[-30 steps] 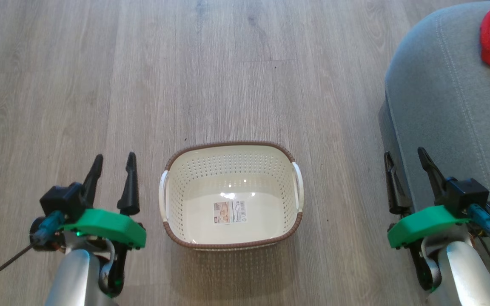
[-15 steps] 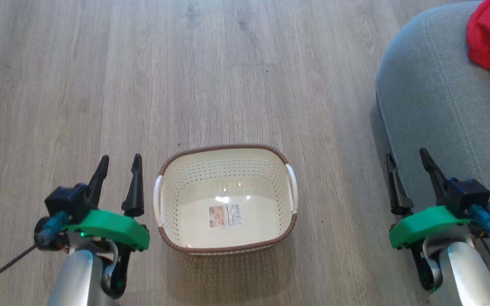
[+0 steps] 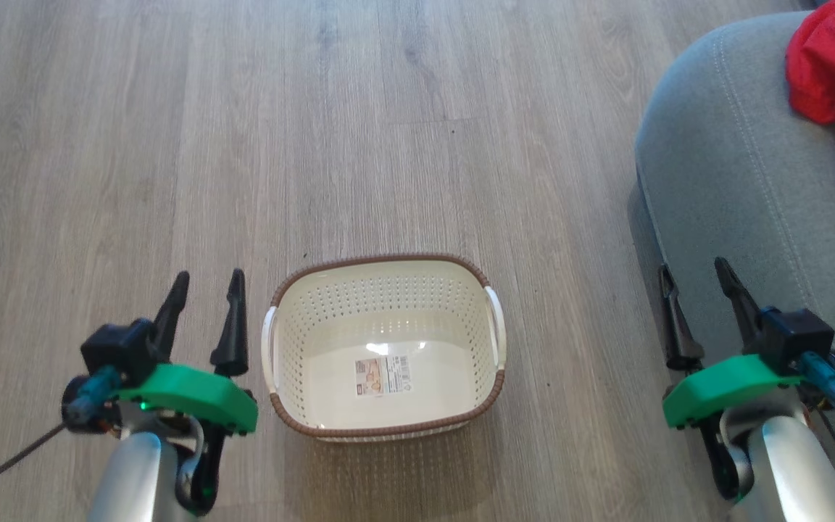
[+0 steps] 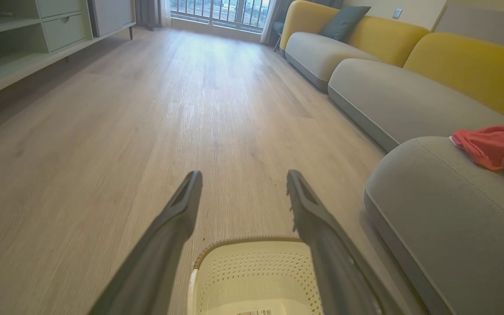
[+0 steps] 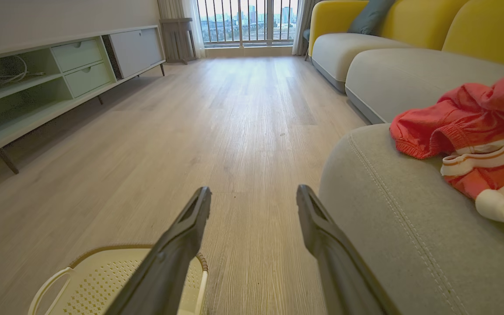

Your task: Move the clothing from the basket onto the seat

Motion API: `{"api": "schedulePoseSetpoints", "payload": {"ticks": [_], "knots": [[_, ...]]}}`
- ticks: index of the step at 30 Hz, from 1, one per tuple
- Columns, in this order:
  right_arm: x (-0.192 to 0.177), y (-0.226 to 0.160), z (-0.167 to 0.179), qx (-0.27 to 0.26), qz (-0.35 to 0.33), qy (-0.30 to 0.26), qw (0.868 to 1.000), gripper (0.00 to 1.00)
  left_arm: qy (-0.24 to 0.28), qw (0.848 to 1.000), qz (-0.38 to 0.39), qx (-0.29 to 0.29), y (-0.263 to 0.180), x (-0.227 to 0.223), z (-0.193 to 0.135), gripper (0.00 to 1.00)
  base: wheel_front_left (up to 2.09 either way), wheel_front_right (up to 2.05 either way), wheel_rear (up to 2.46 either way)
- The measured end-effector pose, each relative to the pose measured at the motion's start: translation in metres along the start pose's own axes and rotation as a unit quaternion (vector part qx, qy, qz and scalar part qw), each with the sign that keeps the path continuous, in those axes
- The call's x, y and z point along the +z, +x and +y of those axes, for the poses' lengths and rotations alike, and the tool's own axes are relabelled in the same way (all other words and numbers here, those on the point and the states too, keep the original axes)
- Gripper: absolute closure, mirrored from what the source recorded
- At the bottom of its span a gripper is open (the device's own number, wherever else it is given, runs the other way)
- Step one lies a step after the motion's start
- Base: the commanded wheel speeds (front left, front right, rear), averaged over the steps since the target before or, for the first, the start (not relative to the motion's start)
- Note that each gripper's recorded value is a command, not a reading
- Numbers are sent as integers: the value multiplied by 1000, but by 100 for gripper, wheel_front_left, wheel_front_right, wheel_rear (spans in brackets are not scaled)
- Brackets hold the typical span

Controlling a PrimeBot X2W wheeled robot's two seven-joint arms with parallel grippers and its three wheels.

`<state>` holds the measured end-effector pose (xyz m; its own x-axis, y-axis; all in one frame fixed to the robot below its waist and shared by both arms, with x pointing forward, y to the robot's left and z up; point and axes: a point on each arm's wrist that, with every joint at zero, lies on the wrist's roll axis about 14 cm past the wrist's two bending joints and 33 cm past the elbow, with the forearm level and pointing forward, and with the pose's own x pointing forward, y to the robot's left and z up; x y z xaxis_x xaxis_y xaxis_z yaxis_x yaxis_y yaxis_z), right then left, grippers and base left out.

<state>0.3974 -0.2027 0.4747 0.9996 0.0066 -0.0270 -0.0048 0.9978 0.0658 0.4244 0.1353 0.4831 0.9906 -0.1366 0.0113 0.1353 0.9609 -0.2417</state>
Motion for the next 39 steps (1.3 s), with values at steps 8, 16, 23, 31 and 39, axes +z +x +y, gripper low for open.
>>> {"api": "schedulePoseSetpoints", "payload": {"ticks": [8, 16, 23, 31, 39], "knots": [[-44, -23, -3, -9, 71, 7, 997, 100, -6, 997, 80, 22, -30, -50, 11, 100, 0, 0, 0], [-48, -27, -7, -24, 80, 57, 995, 100, -51, 994, 92, 43, -38, -56, 18, 100, 0, 0, 0], [-44, -25, -8, -34, 75, 96, 992, 100, -87, 991, 87, 54, -38, -51, 20, 100, 0, 0, 0], [-41, -25, -10, -45, 71, 143, 986, 100, -128, 986, 84, 65, -38, -48, 23, 100, 0, 0, 0], [-38, -24, -11, -54, 67, 189, 978, 100, -169, 979, 79, 78, -39, -44, 27, 100, 0, 0, 0]]}}
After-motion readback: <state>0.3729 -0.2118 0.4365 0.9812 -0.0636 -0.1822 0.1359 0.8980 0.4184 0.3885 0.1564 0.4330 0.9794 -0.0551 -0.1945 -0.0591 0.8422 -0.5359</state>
